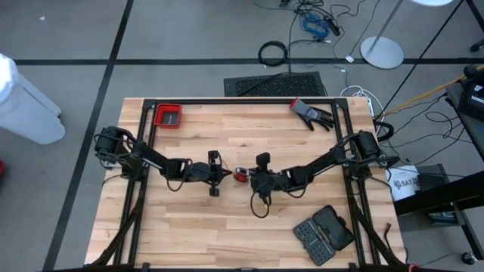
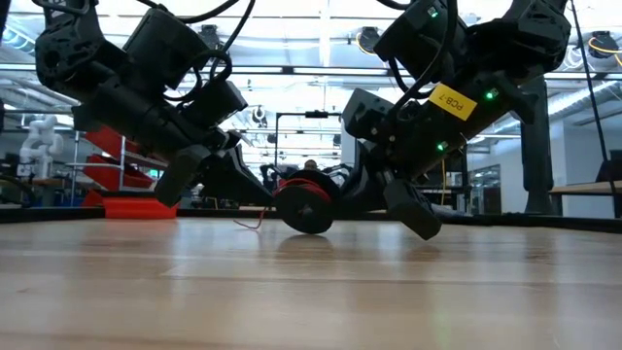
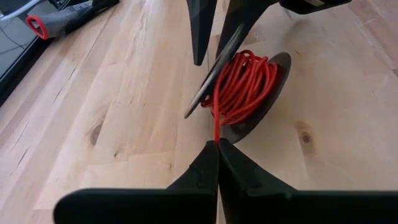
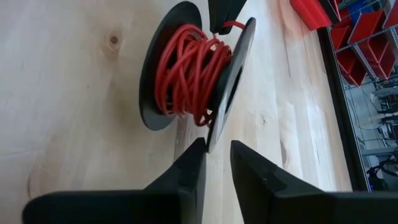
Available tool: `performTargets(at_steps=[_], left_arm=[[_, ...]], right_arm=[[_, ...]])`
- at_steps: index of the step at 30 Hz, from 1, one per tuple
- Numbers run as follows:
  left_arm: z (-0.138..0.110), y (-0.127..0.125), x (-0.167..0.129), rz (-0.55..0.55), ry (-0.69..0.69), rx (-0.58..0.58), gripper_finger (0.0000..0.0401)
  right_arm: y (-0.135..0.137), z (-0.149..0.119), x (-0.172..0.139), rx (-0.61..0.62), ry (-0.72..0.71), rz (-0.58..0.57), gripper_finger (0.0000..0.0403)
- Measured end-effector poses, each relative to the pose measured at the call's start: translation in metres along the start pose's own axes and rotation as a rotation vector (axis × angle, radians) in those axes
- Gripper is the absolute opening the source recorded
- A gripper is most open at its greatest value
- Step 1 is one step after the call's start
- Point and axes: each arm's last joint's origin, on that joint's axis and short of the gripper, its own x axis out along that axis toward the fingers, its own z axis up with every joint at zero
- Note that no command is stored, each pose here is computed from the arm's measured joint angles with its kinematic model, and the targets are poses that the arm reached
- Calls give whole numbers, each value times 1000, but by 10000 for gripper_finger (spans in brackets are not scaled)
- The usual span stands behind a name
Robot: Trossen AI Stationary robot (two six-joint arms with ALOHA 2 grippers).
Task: Coil cords
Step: Uncoil the red wire from the spool
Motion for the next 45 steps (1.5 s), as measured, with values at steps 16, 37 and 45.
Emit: performTargets(at_steps=[16,37,45], left_arm=[[0,0,0,1,1,-1,4],[0,0,0,2,-3,-12,4],[13,4,3,-67,-57,-117,4]], right_arm=[[-1,6,0,62,-71,24,55],[-6,4,3,115,-57,10,1],[-10,2,4,157,-24,-64,0]])
